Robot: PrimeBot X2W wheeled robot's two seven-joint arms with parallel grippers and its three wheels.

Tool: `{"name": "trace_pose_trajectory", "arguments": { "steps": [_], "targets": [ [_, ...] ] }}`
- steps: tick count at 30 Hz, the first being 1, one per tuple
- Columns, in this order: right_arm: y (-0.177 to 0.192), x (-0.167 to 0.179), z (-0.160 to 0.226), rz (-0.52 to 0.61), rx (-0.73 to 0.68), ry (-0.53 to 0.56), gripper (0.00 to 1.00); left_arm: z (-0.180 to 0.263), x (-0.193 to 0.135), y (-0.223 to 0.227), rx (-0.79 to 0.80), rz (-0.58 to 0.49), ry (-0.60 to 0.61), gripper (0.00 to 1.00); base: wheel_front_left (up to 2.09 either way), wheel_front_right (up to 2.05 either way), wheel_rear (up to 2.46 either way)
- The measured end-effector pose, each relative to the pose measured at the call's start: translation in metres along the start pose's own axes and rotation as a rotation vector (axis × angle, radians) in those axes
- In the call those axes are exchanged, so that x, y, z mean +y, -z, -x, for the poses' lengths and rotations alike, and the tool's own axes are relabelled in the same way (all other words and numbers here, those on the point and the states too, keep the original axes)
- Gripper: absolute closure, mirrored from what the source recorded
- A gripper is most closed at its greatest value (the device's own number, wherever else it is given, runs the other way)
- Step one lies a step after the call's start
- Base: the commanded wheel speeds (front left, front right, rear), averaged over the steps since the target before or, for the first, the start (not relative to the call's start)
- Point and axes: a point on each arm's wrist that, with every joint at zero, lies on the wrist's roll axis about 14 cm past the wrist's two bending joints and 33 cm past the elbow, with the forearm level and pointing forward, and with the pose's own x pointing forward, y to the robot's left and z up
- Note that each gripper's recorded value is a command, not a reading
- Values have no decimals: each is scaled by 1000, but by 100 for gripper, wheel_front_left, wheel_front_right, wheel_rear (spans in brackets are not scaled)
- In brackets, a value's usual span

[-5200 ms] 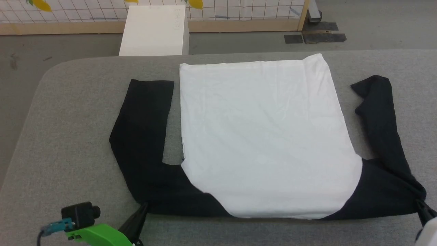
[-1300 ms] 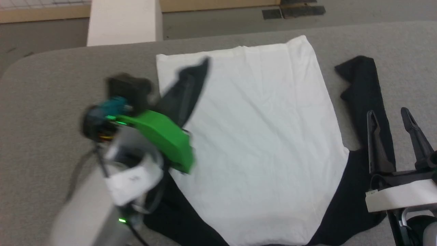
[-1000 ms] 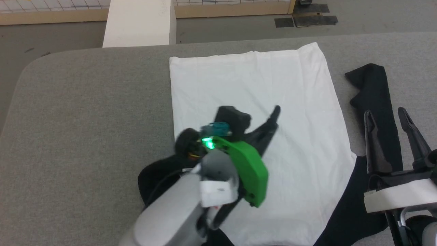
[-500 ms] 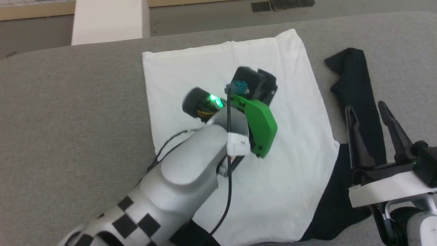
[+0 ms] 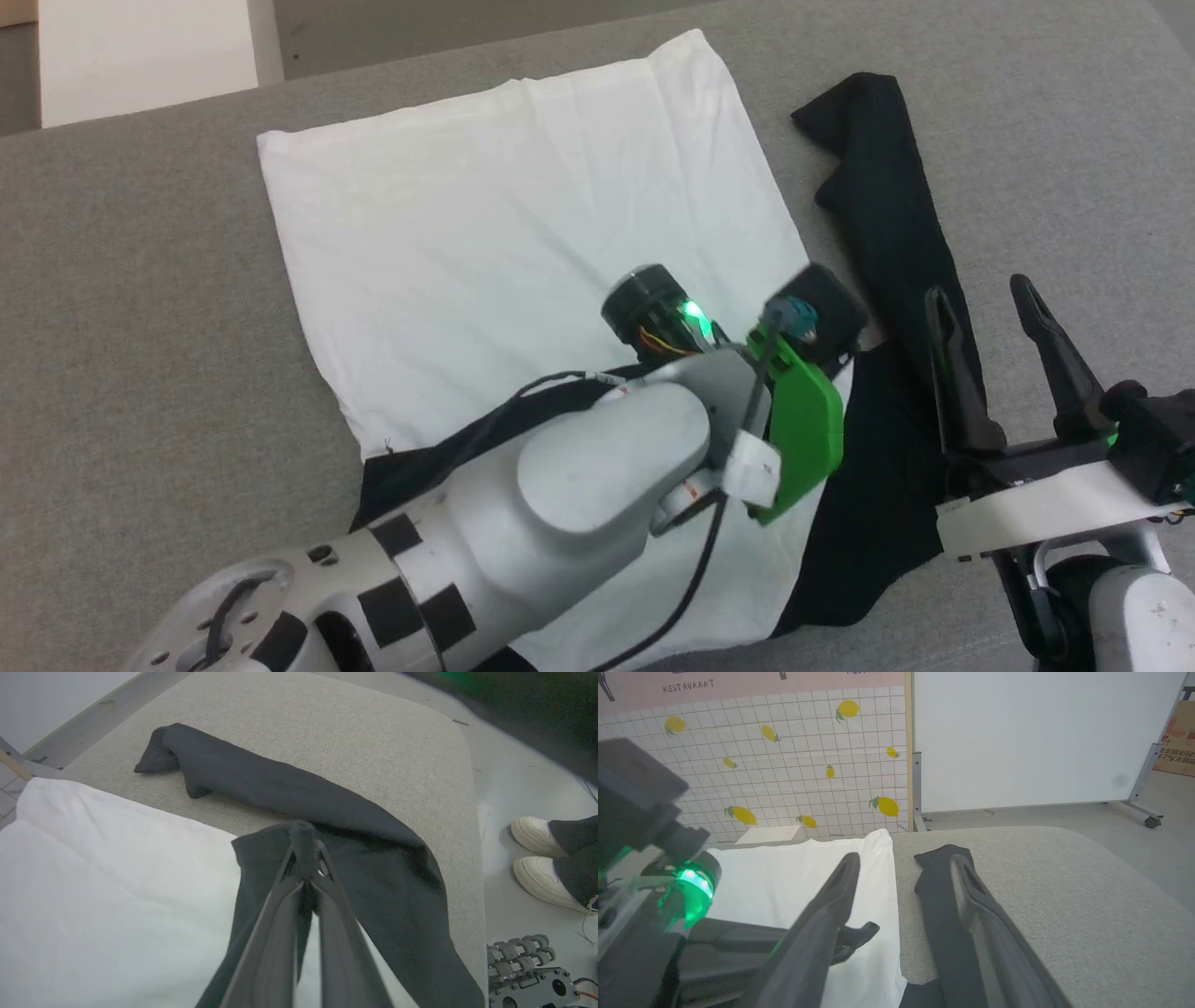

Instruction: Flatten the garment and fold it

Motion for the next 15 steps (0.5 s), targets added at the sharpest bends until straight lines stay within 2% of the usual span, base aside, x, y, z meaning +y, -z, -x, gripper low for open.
{"name": "trace_pose_trajectory", "arguments": {
  "steps": [4, 8, 9, 10, 11, 15],
  "targets": [
    [0, -2, 0, 1, 1, 6, 0, 4, -26, 40, 144, -57, 88, 100, 0, 0, 0],
    [-2, -1, 1, -3, -6, 4, 0, 15, -51, 87, 289, -50, 140, 100, 0, 0, 0],
    [-3, -1, 0, -3, -9, 2, 0, 18, -54, 93, 307, -43, 142, 81, 0, 0, 0],
    [-4, -1, 0, -4, -12, 2, 0, 20, -55, 96, 314, -38, 143, 33, 0, 0, 0],
    [-4, -1, 0, -5, -15, 0, 0, 21, -56, 95, 311, -33, 143, 0, 0, 0, 0],
    [-6, 2, -1, -9, -16, -7, 0, 23, -54, 76, 219, 22, 119, 0, 0, 0, 0]
  ]
}}
